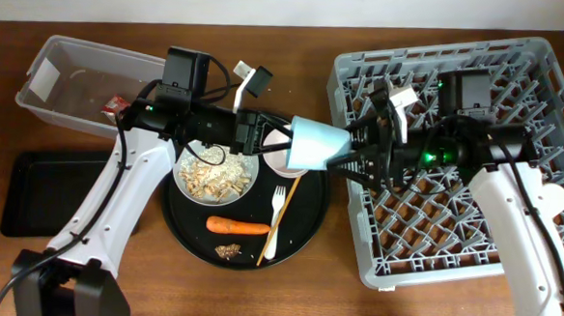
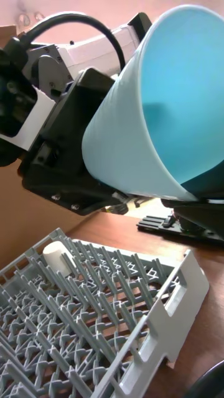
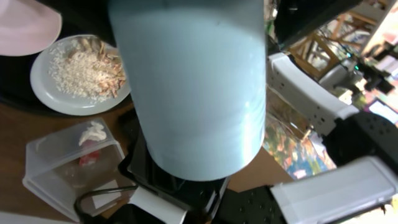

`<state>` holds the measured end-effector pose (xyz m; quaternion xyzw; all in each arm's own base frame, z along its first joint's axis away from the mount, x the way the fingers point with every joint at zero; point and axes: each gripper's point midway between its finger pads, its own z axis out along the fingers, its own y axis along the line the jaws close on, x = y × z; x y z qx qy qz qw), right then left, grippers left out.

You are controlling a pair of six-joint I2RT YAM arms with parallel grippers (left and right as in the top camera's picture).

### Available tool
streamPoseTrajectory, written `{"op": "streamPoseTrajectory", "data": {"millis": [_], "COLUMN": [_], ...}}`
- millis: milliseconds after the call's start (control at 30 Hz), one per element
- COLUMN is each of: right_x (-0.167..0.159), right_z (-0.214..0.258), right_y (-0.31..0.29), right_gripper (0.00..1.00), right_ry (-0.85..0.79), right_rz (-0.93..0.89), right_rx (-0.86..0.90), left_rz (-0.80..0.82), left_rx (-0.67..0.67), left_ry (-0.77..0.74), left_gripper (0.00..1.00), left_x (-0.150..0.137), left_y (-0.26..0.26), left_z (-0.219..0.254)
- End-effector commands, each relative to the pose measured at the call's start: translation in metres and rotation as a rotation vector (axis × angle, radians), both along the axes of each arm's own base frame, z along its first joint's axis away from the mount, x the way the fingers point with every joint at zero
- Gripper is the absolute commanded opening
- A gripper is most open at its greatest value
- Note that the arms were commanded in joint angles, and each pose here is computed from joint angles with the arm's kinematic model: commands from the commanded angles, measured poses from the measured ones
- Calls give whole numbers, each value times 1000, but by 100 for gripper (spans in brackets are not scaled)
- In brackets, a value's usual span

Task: Sort waste into correct bins and load items into the dishwasher rack
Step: 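Grasp the blue cup with the left gripper and pass it right, then place the blue cup in the rack with the right gripper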

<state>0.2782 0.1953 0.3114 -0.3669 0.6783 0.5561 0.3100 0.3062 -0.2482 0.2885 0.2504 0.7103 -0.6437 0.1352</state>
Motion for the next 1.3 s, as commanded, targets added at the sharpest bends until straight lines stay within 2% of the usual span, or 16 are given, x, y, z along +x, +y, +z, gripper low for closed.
{"op": "streamPoseTrajectory", "data": {"millis": [0, 167, 200, 233, 267, 300, 367, 467, 533, 600, 700, 767, 867, 933, 1100, 1267], "right_x": [-5, -5, -5, -4, -2, 5, 25, 44, 41, 40, 31, 28, 35, 43, 71, 78], "right_z": [6, 10, 11, 10, 6, -4, -37, -76, -68, -34, -30, -46, -100, -128, -143, -167], "right_y": [6, 6, 6, 6, 5, 3, -10, -58, -125, -196, -309, -349, -385, -390, -395, -388], "right_gripper": [62, 59, 58, 55, 54, 53, 53, 52, 53, 53, 49, 49, 50, 50, 50, 50], "right_ry": [-15, -28, -34, -34, -32, 8, 103, 237, 365, 421, 541, 641, 847, 916, 897, 955], "right_rz": [37, 48, 50, 47, 31, -15, -172, -438, -670, -925, -1376, -1500, -1543, -1500, -1511, -1450], "right_rx": [32, 53, 57, 55, 29, -33, -226, -519, -690, -731, -839, -866, -939, -963, -887, -876], "left_rz": [-17, -17, -16, -11, 8, 56, 243, 410, 588, 657, 680, 680, 677, 677, 677, 677], "left_rx": [-26, -26, -26, -19, 7, 77, 403, 732, 1008, 1129, 1132, 1132, 1135, 1135, 1135, 1135], "left_ry": [-31, -31, -31, -32, -31, -13, 43, 106, 184, 227, 252, 252, 256, 257, 256, 257], "left_gripper": [0, 1, 10, 33, 42, 46, 49, 50, 50, 50, 50, 50, 50, 50, 50, 50], "left_x": [-4, -4, -4, -3, 0, 6, 24, 32, 36, 32, 32, 32, 30, 30, 30, 30], "left_y": [1, 1, 1, 1, 1, 3, 26, 75, 141, 175, 186, 186, 186, 186, 186, 186], "left_z": [9, 9, 9, 8, 3, -10, -66, -113, -141, -149, -150, -150, -150, -150, -150, -150]}}
